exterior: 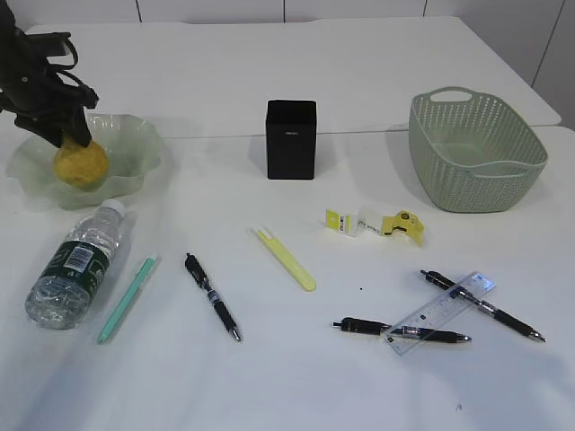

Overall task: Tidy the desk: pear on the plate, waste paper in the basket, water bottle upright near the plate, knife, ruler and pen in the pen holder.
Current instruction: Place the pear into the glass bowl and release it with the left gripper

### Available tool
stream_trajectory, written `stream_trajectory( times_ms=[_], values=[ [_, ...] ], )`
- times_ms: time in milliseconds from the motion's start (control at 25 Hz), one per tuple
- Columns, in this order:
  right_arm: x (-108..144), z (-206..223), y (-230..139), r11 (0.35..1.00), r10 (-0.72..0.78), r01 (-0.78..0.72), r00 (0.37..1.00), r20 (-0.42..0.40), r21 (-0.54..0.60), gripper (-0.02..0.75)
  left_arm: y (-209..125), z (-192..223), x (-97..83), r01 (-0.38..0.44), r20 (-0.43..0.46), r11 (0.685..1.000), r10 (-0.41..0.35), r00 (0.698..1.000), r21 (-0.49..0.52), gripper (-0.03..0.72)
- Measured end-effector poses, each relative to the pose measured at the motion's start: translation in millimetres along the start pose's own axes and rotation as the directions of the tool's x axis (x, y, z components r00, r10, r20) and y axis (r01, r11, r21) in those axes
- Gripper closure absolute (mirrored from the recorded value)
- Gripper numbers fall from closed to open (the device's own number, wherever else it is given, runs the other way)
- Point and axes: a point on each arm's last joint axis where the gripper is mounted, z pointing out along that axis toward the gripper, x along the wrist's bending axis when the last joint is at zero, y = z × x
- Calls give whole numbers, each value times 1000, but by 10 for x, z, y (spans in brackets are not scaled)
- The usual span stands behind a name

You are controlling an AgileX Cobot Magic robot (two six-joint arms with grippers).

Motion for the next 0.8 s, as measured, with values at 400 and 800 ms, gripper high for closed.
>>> stream_trajectory(
  times_ms=[400, 800],
  values=[
    [0, 0, 0, 1000, 0, 0, 1000, 0, 0, 435, -26, 120, 7, 7, 11, 1000, -7, 1000, 22, 398],
    [0, 0, 0, 1000, 0, 0, 1000, 0, 0, 435, -34, 153, 10, 8, 13, 1000, -9, 1000, 28, 398]
  ],
)
